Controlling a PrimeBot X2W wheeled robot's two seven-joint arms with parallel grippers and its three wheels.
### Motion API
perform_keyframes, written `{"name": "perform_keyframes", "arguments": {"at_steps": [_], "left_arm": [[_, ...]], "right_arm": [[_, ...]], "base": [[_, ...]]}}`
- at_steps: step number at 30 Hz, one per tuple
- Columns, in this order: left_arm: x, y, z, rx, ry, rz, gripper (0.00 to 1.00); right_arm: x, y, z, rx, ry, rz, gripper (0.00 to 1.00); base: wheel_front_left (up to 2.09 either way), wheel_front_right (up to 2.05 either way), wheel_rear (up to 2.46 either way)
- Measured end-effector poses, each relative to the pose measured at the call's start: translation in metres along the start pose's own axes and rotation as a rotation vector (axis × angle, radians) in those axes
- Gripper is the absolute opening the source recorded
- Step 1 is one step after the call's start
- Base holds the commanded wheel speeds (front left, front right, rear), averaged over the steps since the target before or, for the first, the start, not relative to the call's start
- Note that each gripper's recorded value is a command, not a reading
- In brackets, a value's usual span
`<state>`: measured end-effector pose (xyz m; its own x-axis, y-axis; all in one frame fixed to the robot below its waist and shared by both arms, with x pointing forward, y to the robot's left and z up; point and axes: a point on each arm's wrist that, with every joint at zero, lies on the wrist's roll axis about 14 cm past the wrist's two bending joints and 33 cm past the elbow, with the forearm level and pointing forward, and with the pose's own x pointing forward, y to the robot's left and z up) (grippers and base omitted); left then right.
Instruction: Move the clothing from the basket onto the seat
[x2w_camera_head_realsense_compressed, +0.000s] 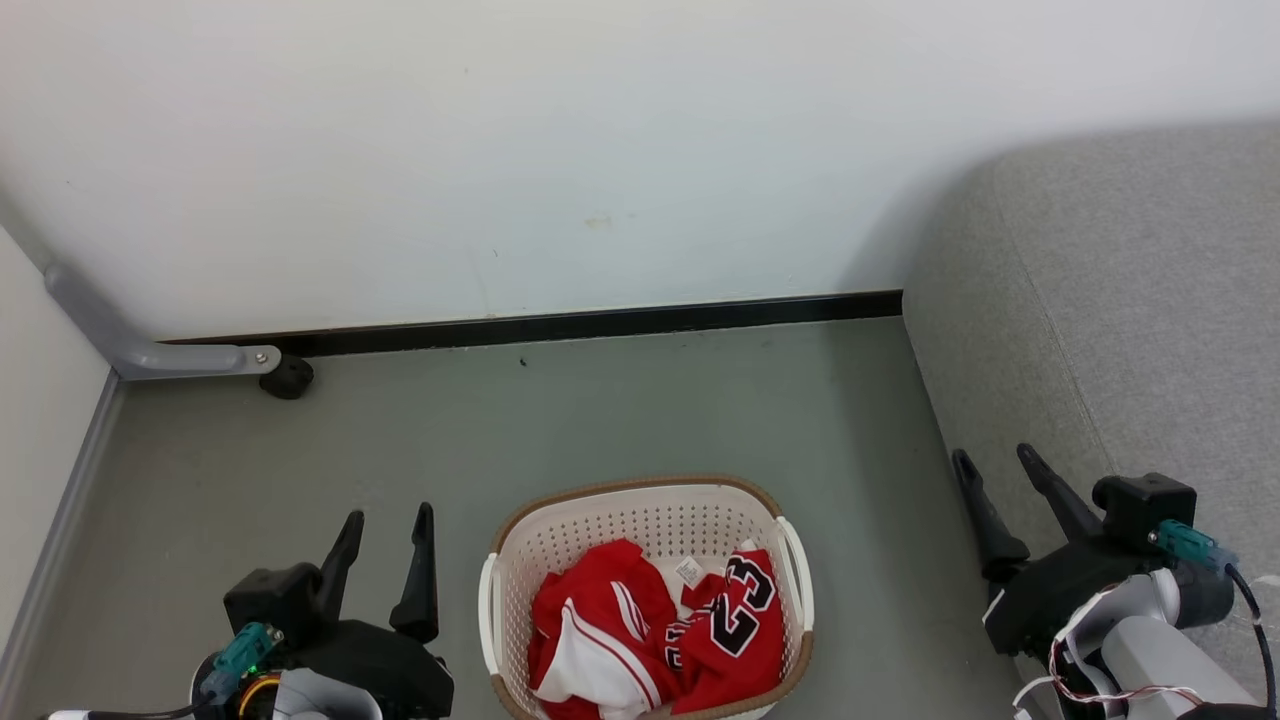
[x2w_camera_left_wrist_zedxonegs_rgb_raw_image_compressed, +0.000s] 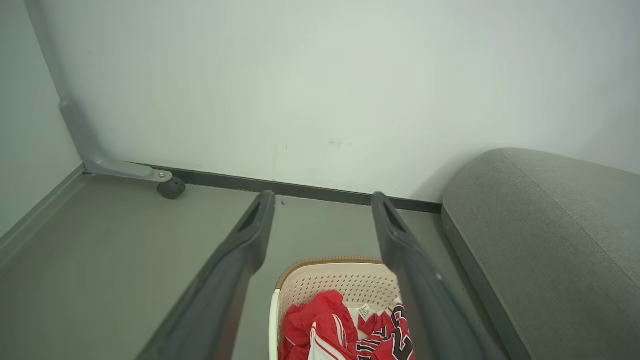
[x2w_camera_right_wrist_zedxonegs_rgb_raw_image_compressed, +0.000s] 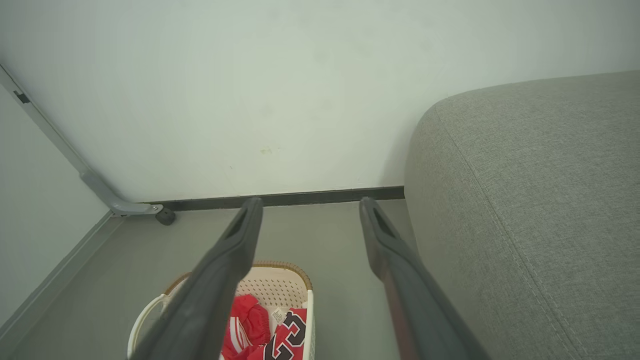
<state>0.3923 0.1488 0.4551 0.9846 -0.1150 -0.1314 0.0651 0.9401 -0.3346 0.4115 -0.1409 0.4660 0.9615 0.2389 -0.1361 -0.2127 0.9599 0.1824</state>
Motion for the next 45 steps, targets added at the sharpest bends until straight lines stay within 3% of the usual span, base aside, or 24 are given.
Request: {"name": "perform_keyframes", "arguments": {"at_steps": [7,26,45], "left_arm": [[0.002,-0.003,0.003,0.101,-0.016,-0.022,1.00],[0.003,0.021,0.013,0.077,-0.052,0.098,1.00],[0.019,0.002,-0.029,0.067,0.052,0.029,1.00]], "right_arm": [[0.003,0.001,0.005,-0.096,-0.014,0.018,1.00],[0.006,-0.022,0.017,-0.074,-0.052,-0.085,1.00],[0.029,-0.030,0.022,-0.092,-0.083,-0.085,1.00]], "base": [[0.00,0.00,0.00],[0.00,0.00,0.00],[0.00,0.00,0.00]]}}
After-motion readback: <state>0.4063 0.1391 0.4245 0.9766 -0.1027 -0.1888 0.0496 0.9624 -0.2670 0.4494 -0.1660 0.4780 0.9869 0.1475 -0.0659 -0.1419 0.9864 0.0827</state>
